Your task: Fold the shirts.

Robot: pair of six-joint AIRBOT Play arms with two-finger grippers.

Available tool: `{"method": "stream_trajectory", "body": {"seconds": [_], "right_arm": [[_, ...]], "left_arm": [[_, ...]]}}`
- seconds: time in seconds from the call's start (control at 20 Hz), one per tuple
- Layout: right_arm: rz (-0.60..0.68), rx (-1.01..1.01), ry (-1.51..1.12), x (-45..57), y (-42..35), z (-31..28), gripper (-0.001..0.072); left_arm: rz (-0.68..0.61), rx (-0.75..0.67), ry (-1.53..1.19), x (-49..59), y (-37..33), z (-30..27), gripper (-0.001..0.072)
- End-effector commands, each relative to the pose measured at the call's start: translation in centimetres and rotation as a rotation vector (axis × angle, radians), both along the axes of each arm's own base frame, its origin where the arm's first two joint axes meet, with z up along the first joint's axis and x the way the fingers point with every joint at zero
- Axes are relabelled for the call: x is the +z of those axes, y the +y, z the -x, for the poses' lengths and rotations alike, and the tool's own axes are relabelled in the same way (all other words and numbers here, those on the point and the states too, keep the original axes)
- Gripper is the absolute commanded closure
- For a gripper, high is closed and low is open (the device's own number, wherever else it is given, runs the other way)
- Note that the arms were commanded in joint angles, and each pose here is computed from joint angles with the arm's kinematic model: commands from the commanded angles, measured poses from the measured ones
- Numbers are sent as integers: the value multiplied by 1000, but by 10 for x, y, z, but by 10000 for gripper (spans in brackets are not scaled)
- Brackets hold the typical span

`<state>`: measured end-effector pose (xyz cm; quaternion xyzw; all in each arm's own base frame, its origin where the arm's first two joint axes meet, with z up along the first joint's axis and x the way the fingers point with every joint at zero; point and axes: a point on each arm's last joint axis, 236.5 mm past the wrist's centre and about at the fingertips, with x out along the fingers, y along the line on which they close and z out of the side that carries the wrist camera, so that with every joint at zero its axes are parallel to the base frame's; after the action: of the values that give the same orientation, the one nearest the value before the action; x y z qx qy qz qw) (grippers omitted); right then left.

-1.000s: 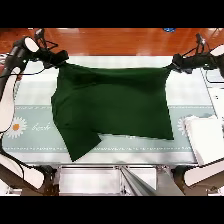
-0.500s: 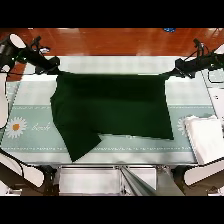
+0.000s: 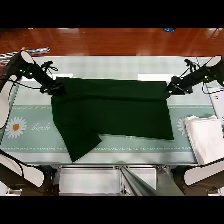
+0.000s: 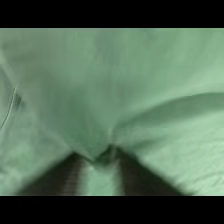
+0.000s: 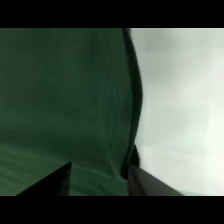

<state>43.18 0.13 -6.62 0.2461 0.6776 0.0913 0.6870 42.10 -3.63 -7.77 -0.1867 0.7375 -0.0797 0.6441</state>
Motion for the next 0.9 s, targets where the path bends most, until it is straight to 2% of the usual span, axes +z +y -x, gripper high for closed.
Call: {"method": "stream_trajectory", "body": {"seconds": [0.0,0.15,0.3,0.45,0.55,0.7,0.85], "right_arm": [[-36,-4,65,16,-7,18,302],[1,-93,-45,67,-44,16,302],[82,-178,-134,101,-67,47,303],[99,-270,-209,85,-52,91,303],[5,-236,-219,66,-8,137,304],[-75,-271,-245,48,32,182,304],[-99,-260,-279,55,46,197,304]], "left_arm": [[15,-4,131,12,20,32,200],[17,53,111,47,46,45,200],[-23,132,-38,73,67,60,200],[-43,319,-162,57,84,102,200],[61,469,-238,45,73,130,201],[244,574,-242,29,42,166,201],[293,547,-123,3,12,201,201]]}}
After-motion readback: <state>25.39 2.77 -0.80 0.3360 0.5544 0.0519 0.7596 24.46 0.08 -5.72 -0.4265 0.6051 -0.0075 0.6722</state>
